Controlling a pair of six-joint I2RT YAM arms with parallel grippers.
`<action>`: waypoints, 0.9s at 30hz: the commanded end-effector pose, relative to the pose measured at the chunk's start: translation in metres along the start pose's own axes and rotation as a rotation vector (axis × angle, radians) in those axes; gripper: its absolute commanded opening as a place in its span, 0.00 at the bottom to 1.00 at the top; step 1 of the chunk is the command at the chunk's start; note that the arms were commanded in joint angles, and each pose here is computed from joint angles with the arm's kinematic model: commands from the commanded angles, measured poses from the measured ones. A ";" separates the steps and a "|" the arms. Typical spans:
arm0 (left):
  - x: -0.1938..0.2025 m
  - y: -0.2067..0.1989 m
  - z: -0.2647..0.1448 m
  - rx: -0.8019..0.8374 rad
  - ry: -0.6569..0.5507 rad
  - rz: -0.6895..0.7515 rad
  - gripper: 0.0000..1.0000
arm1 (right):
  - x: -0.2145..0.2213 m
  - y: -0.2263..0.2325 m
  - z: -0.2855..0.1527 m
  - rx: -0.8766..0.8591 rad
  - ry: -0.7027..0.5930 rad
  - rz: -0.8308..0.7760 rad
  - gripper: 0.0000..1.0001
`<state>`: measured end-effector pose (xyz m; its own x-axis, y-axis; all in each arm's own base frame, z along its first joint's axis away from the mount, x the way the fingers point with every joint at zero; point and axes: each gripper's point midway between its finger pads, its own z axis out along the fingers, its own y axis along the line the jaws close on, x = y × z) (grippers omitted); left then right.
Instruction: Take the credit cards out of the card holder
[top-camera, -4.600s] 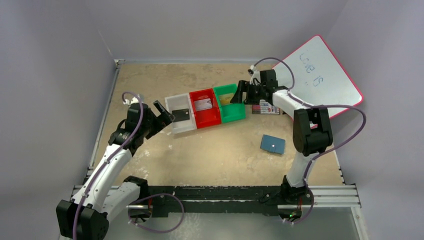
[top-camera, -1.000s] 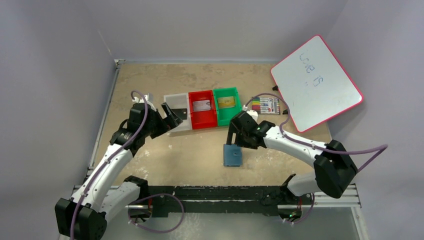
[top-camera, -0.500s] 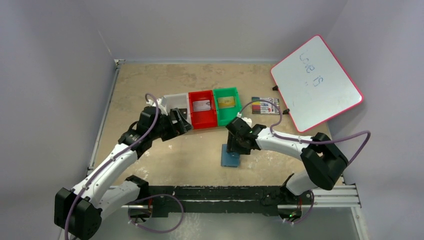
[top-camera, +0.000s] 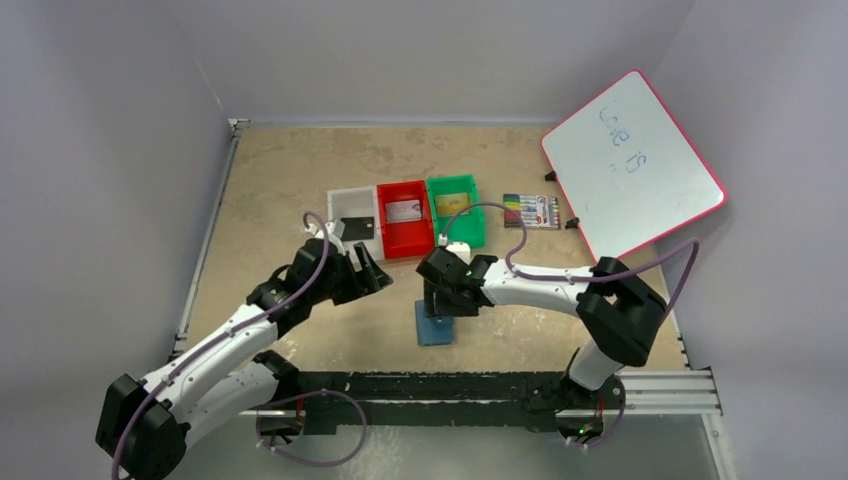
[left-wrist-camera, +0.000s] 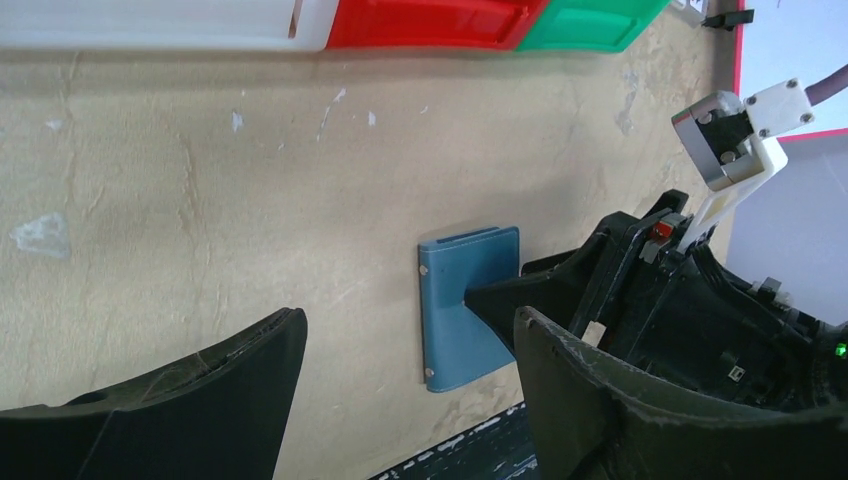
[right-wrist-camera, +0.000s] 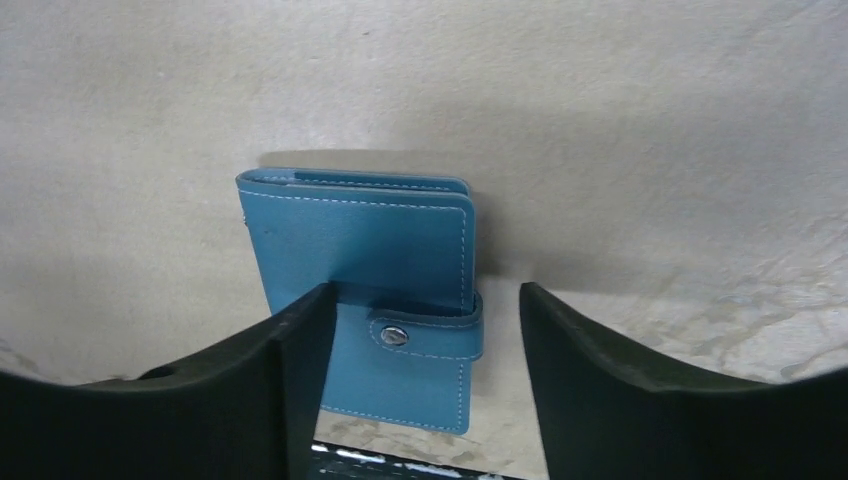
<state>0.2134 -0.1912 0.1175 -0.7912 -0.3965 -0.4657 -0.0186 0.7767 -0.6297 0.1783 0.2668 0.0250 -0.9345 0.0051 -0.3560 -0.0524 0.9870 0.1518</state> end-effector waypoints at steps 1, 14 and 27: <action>0.000 -0.006 -0.005 0.045 -0.065 -0.045 0.75 | -0.006 0.014 -0.009 0.018 -0.030 0.030 0.73; 0.036 -0.005 0.005 0.032 -0.093 -0.033 0.72 | 0.015 0.008 -0.003 0.120 -0.063 -0.052 0.60; 0.054 -0.012 0.018 0.026 -0.105 -0.018 0.67 | -0.011 0.009 -0.016 0.104 -0.176 -0.065 0.64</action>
<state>0.1684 -0.2173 0.0687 -0.7705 -0.4157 -0.4833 -0.0314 0.7819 -0.6226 0.1691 0.2797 0.0321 -0.8902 -0.0455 -0.4534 -0.0793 0.9953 0.0558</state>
